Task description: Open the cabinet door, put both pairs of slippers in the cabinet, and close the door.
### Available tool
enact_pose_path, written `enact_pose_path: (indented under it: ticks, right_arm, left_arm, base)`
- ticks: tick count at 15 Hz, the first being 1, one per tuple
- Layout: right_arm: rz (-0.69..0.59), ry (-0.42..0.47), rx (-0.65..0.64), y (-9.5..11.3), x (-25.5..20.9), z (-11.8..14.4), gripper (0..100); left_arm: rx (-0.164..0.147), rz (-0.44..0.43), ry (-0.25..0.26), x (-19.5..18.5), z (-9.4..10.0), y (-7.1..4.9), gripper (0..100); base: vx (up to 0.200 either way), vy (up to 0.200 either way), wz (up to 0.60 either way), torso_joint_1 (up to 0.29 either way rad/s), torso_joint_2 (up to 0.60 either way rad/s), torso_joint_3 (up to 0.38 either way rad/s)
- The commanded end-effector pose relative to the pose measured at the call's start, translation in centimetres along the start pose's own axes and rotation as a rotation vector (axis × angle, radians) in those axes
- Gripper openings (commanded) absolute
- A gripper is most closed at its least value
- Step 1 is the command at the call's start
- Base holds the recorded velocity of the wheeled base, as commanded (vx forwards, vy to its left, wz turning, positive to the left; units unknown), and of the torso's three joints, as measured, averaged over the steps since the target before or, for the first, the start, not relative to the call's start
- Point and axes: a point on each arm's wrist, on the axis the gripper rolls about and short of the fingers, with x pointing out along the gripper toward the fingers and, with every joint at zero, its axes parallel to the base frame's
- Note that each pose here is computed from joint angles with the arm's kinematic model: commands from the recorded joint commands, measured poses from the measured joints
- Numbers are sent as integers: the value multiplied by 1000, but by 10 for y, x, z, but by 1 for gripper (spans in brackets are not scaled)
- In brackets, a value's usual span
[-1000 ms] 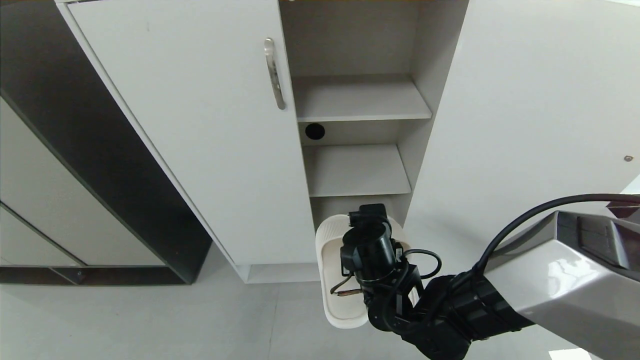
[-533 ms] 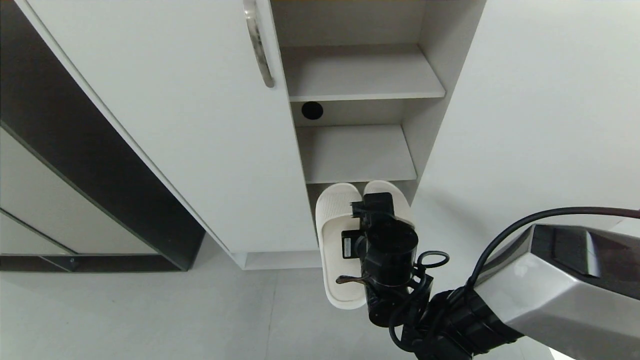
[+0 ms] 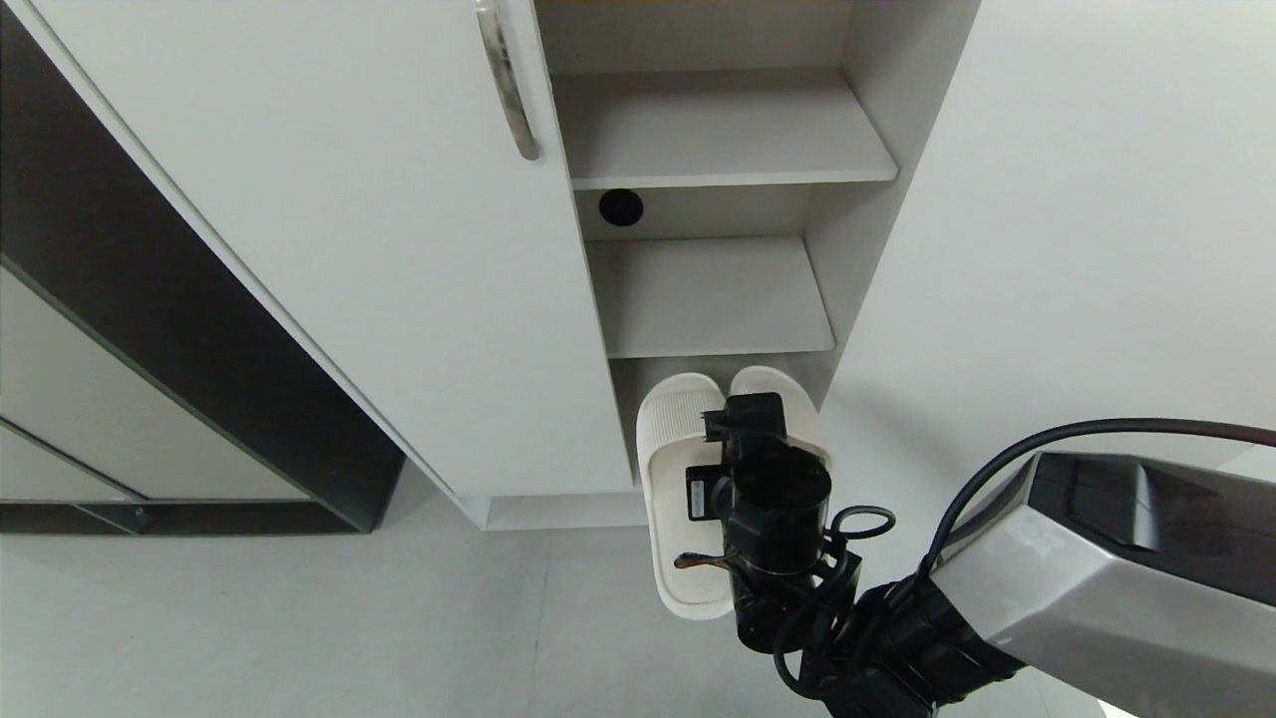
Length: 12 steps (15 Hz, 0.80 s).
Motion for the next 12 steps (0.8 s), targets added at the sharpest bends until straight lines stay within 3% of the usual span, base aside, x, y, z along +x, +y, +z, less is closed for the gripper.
enact_pose_path:
  ticks: [1, 5, 12]
  right_arm:
    - [1, -22, 19, -1, 0, 6, 0]
    - [-2, -27, 17, -1, 0, 6, 0]
    - [-4, -34, 13, -2, 1, 8, 0]
  left_arm:
    - [0, 0, 1, 0, 0, 0, 0]
    - [0, 0, 1, 0, 0, 0, 0]
    - [0, 0, 1, 0, 0, 0, 0]
  base:
    - [0, 0, 0, 0, 0, 0]
    - [0, 0, 0, 0, 0, 0]
    - [200, 0, 0, 0, 0, -1]
